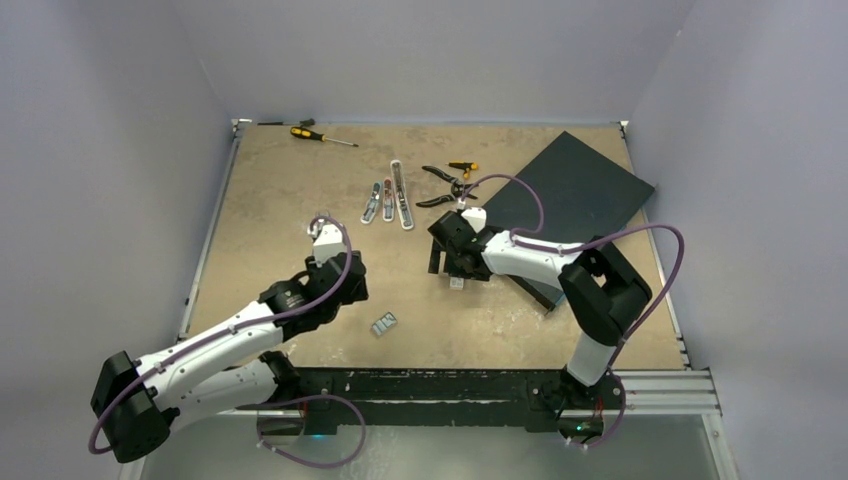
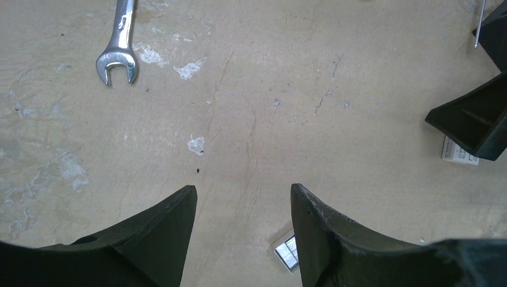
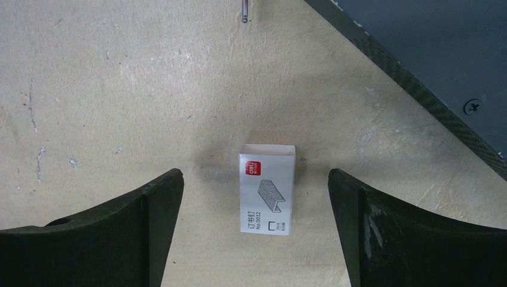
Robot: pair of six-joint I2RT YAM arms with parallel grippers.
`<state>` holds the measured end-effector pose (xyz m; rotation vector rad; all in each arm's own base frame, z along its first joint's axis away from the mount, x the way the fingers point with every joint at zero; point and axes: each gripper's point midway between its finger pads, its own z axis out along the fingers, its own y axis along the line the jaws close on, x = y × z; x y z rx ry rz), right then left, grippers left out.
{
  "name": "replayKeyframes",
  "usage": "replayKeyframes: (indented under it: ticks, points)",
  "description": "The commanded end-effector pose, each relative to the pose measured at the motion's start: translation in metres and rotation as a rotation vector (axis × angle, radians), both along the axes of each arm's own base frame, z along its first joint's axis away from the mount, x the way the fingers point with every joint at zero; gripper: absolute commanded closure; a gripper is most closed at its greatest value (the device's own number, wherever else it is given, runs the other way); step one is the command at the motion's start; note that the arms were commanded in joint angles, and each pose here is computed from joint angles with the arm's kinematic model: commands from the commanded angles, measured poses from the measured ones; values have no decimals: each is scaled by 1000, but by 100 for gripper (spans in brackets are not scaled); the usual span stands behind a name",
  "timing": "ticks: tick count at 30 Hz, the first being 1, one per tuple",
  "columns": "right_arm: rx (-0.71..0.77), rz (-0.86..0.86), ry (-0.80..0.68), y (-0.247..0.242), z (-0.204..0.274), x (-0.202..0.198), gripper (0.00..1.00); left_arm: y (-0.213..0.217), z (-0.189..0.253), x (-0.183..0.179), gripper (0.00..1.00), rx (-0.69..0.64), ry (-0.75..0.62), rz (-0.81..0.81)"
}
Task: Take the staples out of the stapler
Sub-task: Move the staple box to the center of the board.
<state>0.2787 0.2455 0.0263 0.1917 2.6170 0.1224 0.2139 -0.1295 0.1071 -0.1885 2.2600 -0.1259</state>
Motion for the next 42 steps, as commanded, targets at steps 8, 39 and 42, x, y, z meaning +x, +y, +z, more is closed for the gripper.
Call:
replayKeyframes:
  ticks: [8, 39, 42]
  points:
    - [-18, -5, -6, -2, -7, 3, 7, 1, 29, 15, 42, 26, -71, 15]
    - [-74, 322, -18, 35, -5, -22, 62, 9, 36, 10, 42, 6, -81, 51]
    - [-89, 432, -38, 48, -4, -28, 64, 14, 41, 9, 42, 4, -91, 74]
